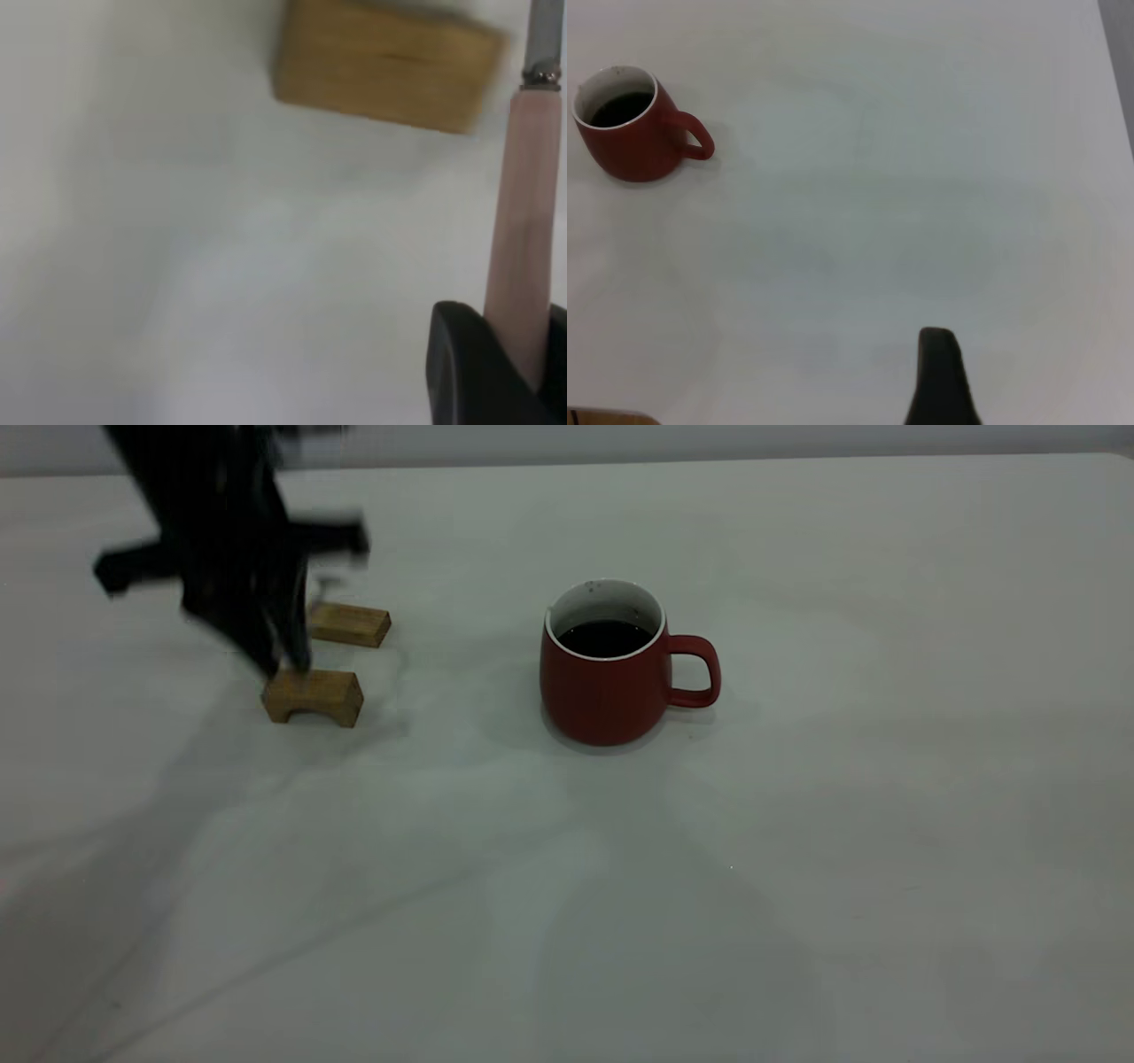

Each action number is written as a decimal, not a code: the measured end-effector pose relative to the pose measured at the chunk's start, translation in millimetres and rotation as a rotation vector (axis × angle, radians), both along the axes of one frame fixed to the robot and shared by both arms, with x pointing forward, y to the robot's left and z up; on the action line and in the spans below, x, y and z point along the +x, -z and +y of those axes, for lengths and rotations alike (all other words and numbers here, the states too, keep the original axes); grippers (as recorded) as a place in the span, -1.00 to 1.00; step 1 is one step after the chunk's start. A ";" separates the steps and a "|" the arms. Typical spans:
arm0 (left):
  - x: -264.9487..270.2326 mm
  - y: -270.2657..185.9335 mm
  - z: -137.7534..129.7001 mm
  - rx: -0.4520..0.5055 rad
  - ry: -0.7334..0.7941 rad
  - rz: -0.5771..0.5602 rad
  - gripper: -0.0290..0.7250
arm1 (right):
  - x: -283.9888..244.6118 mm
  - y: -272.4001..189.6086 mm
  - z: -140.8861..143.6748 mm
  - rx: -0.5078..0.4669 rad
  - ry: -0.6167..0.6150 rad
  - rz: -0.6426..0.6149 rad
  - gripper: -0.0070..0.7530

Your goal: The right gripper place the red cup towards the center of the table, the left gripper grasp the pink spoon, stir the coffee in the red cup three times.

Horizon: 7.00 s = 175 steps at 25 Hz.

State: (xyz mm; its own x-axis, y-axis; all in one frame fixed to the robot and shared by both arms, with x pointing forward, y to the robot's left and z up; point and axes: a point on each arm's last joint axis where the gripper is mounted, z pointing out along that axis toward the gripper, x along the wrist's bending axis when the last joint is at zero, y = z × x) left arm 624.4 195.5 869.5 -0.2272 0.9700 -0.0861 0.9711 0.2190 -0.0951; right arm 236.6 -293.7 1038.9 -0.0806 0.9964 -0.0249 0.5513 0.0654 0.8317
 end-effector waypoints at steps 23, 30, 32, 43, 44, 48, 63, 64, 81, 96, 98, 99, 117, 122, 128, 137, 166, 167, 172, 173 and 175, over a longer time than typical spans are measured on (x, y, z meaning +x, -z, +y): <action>20.9 -77.2 -111.2 -0.789 -1.021 0.687 -0.47 | 0.0 0.0 0.0 0.000 0.000 0.000 0.56; 25.4 -26.2 -115.4 -0.765 -1.041 0.726 -0.47 | 0.0 0.0 0.0 0.000 0.000 0.000 0.56; 26.0 -13.8 -115.5 -0.759 -1.042 0.728 -0.47 | 0.0 0.0 0.0 0.000 0.000 0.000 0.56; 35.4 7.8 -111.2 -0.732 -1.108 0.588 -0.47 | 0.0 0.0 0.0 0.000 0.000 0.000 0.56; 35.6 7.3 -112.2 -0.744 -1.104 0.590 -0.47 | 0.0 0.0 0.0 0.000 0.000 0.000 0.56; 31.2 17.3 -119.3 -0.787 -1.074 0.671 -0.47 | 0.0 0.0 0.0 0.000 0.000 0.000 0.56; 27.5 11.1 -117.4 -0.722 -1.033 0.640 -0.47 | 0.0 0.0 0.0 0.000 0.000 0.000 0.56; 27.2 12.2 -118.9 -0.741 -1.026 0.655 -0.47 | 0.0 0.0 0.0 0.000 0.000 0.000 0.56; 24.8 14.0 -118.9 -0.713 -0.980 0.623 -0.47 | 0.0 0.0 0.0 0.000 0.000 0.000 0.56; 30.1 12.2 -107.7 -0.677 -0.976 0.606 -0.47 | 0.0 0.0 0.0 0.000 0.000 0.000 0.56; 32.3 10.1 -109.6 -0.726 -0.962 0.595 -0.47 | 0.0 0.0 0.0 0.000 0.000 0.000 0.56; 32.4 9.4 -110.7 -0.749 -0.952 0.601 -0.47 | 0.0 0.0 0.0 0.000 0.000 0.000 0.56; 21.2 19.5 -110.3 -0.651 -0.890 0.662 -0.47 | 0.0 0.0 0.0 0.000 0.000 0.000 0.56; 20.5 21.0 -113.1 -0.642 -0.885 0.639 -0.47 | 0.0 0.0 0.0 0.000 0.000 0.000 0.56; 20.8 21.3 -113.5 -0.641 -0.891 0.636 -0.28 | 0.0 0.0 0.0 0.000 0.000 0.000 0.56; 19.1 -32.5 -109.5 -0.629 -0.780 0.533 -0.02 | 0.0 0.0 0.0 0.000 0.000 0.000 0.56; -188.2 -278.5 58.5 0.235 0.278 -0.530 -0.02 | 0.0 0.0 0.0 0.000 0.000 0.000 0.56; -201.4 -272.7 63.6 0.242 0.279 -0.526 -0.02 | 0.0 0.0 0.0 0.000 0.000 0.000 0.56; -262.6 -234.7 93.2 0.283 0.239 -0.502 -0.02 | 0.0 0.0 0.0 0.000 0.000 0.000 0.56; -275.2 -228.8 98.9 0.284 0.216 -0.512 -0.02 | 0.0 0.0 0.0 0.000 0.000 0.000 0.56; -297.6 -212.6 107.2 0.284 0.180 -0.519 -0.02 | 0.0 0.0 0.0 0.000 0.000 0.000 0.56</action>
